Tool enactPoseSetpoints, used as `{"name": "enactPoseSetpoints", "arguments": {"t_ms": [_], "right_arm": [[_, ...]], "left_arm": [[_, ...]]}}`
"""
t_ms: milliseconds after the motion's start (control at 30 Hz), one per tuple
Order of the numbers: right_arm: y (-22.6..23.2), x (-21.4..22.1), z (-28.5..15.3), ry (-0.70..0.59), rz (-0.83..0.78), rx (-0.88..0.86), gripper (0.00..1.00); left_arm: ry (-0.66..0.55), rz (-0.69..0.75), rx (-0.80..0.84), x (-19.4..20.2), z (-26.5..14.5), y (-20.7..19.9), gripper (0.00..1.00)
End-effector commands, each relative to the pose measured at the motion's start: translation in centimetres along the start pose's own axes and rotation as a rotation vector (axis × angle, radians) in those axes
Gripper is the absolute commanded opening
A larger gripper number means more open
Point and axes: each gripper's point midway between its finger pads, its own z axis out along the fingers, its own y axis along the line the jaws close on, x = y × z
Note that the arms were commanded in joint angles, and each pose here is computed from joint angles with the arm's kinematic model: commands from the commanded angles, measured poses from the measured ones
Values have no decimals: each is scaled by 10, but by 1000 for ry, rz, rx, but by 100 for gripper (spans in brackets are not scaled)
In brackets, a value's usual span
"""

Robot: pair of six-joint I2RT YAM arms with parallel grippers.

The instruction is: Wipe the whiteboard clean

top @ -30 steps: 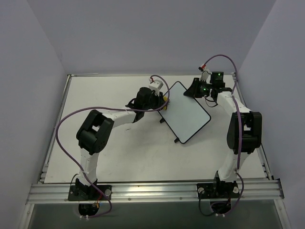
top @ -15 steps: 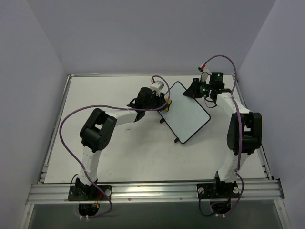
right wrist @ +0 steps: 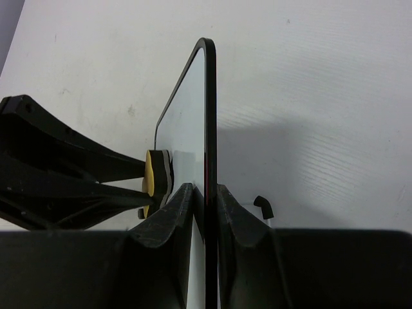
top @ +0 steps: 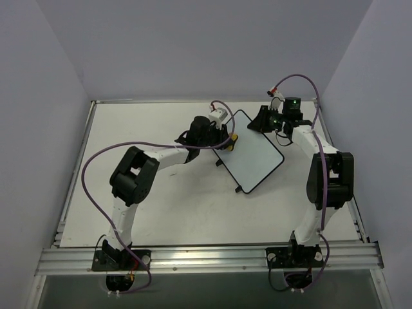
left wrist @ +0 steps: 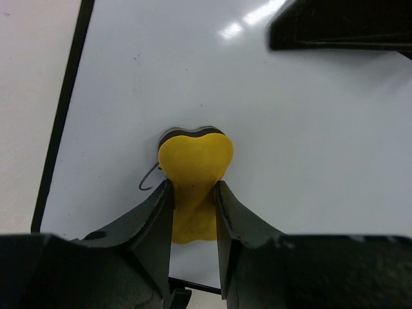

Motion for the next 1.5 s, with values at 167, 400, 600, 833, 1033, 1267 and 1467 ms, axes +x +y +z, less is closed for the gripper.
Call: {"name": "enactPoseSetpoints", "arguments": {"t_ms": [167, 400, 600, 833, 1033, 1267, 1467], "right_arm": [[24, 21, 3, 63, -51, -32, 0], [25, 21, 3, 60, -55, -32, 0], [26, 23, 4, 59, -54, -36, 0], [27, 25, 4, 54, -58, -36, 0], [28, 28, 3, 45, -55, -39, 0], [33, 30, 6, 39, -51, -51, 0], [36, 32, 7, 37, -55, -53, 0]], "left_arm": [[-32, -50, -116, -25, 3, 57, 2], [-30, -41, -94, -20, 3, 52, 2], [-32, -2, -14, -8, 8, 15, 2], [-30, 50, 82, 26, 9, -49, 2], [-48, 104, 133, 43, -4, -90, 2], [-17, 135, 176, 73, -17, -128, 2], [14, 186, 218, 105, -23, -164, 2]]}}
